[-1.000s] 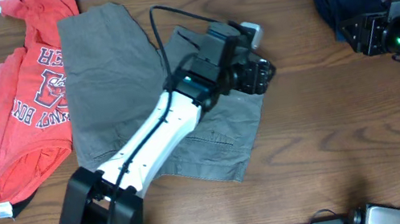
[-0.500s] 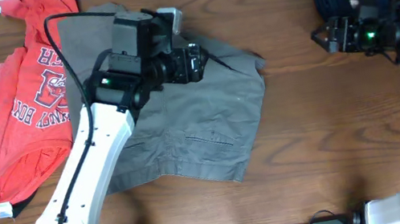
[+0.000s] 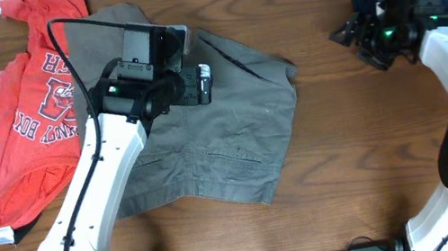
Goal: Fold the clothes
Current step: 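Pull the shorts' right leg rightward with the right gripper to spread it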
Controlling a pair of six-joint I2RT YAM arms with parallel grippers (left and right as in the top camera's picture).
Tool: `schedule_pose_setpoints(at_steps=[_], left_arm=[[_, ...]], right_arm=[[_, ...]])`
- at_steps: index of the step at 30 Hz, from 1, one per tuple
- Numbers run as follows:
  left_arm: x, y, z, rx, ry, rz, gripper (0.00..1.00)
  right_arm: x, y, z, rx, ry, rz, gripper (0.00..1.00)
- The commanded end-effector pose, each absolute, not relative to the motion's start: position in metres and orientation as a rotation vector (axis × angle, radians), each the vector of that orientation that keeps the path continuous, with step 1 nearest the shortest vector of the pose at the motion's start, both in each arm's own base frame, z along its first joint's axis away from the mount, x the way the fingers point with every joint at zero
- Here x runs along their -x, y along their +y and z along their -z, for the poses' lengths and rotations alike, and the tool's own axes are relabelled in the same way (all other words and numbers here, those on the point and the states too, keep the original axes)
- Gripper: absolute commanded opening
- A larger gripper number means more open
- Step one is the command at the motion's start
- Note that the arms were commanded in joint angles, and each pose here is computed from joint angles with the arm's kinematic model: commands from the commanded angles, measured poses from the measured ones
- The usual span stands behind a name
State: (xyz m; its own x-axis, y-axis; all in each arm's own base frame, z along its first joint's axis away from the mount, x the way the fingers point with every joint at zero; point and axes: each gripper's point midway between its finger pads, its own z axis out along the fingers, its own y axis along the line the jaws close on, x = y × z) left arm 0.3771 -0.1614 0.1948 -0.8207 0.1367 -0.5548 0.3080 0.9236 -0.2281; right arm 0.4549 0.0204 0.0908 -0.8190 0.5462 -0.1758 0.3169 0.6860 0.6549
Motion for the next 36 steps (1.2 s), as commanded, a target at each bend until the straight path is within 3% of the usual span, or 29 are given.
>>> schedule_pose_setpoints(at_steps=[1, 11, 19, 23, 25, 28, 31, 36], left_arm=[[-0.38, -0.155, -0.191, -0.322, 2.536, 0.375, 0.85], [-0.38, -0.155, -0.191, -0.321, 2.538, 0.375, 0.85], [-0.38, -0.155, -0.191, -0.322, 2.538, 0.375, 0.85], [-0.38, -0.155, -0.191, -0.322, 2.539, 0.374, 0.85], [-0.38, -0.155, -0.191, -0.322, 2.539, 0.374, 0.85], [-0.38, -0.155, -0.191, -0.322, 2.539, 0.374, 0.85], [-0.38, -0.155, -0.191, -0.322, 2.539, 0.374, 0.85], [-0.38, -0.155, -0.191, -0.322, 2.538, 0.375, 0.85]], right_arm=[[-0.464, 0.046, -0.084, -0.719, 2.539, -0.967, 0.87], [-0.48, 0.101, -0.049, -0.801, 2.553, -1.049, 0.79], [-0.469, 0.144, -0.03, -0.719, 2.633, -1.075, 0.74], [-0.466, 0.16, -0.023, -0.677, 2.657, -1.072, 0.67], [-0.464, 0.166, -0.02, -0.661, 2.666, -1.07, 0.55], [-0.465, 0.167, -0.018, -0.657, 2.668, -1.04, 0.23], [-0.465, 0.166, -0.018, -0.641, 2.668, -1.03, 0.01], [-0.475, 0.163, -0.023, -0.475, 2.623, -1.002, 0.01]])
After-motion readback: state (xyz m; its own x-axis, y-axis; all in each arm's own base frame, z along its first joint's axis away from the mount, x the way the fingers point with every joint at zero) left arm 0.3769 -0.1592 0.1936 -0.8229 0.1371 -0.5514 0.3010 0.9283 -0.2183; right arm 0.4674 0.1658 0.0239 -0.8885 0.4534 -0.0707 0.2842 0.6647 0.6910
